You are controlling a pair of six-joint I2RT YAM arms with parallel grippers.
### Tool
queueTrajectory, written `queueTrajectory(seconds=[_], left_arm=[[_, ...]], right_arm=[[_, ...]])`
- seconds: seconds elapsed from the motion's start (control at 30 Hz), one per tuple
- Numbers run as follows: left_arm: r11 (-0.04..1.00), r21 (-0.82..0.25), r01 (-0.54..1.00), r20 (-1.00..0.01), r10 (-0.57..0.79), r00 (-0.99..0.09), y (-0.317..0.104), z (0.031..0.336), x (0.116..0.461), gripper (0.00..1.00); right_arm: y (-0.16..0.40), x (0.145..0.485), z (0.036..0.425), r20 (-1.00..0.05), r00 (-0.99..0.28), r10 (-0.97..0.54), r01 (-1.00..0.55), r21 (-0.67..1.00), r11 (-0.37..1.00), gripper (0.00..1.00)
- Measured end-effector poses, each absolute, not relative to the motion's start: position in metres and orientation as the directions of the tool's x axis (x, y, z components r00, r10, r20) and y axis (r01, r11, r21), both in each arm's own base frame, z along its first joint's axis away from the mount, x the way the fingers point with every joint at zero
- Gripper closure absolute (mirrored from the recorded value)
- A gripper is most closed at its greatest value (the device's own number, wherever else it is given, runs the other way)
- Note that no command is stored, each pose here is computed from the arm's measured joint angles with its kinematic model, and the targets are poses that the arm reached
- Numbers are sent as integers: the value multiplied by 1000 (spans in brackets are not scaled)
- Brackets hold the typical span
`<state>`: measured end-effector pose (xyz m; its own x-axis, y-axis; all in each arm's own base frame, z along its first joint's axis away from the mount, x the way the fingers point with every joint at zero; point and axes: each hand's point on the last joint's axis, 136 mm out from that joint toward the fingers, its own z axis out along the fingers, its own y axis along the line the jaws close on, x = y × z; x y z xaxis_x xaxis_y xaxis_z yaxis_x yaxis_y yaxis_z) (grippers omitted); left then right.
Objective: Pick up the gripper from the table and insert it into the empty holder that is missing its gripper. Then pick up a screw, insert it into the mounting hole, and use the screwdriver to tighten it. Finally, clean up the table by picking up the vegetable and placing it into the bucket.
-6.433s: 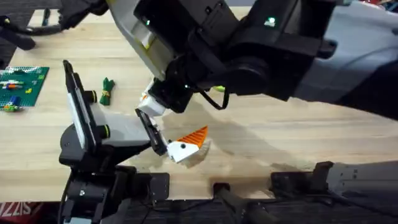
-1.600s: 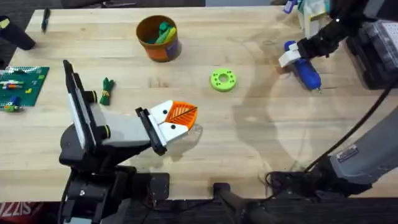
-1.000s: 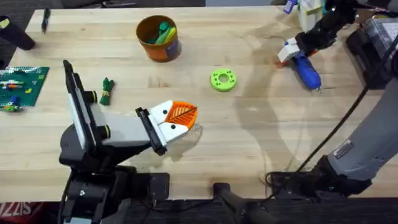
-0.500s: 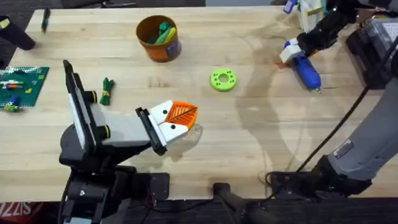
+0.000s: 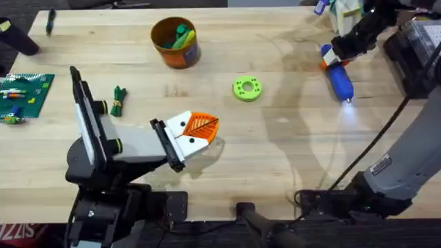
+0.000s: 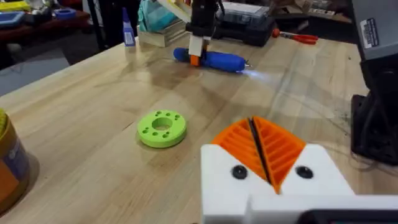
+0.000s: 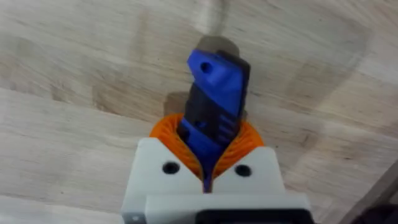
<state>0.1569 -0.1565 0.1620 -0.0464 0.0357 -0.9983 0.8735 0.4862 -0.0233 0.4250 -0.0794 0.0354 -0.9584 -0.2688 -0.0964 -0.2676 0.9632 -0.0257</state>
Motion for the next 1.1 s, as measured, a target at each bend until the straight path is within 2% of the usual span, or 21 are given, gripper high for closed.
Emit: queueTrajectory(seconds=[0.2,0.23,0.33,0.57,0.77,0.87,1.0,1.1], left_arm=[[486,-24,874,-998,36,-47,-156,162,157,999],[486,-23,874,-998,36,-46,-156,162,157,999],[486,-24,874,-998,36,-47,-156,162,157,999],[486,-23,874,-998,36,-47,-156,162,157,999],[486,-23,874,-998,36,-46,-156,162,157,999],[486,-23,874,-998,36,-47,-156,162,157,999],[486,-23,874,-998,36,-46,-156,162,157,999],[486,-23,874,-998,36,-47,-156,162,157,999]], right_arm=[[-79,422,35,-85,-962,-258,-257,-19,966,973],[-76,409,38,-45,-972,-232,-233,4,973,973],[-74,399,71,-75,-977,-200,-200,-6,980,973],[-68,374,170,-243,-957,-156,-146,-59,987,973],[-59,345,231,-371,-919,-138,-119,-72,990,973],[-53,330,248,-445,-885,-135,-110,-81,991,973],[-39,308,253,-552,-823,-133,-118,-63,991,973],[-26,306,257,-655,-743,-136,-150,-35,988,973]])
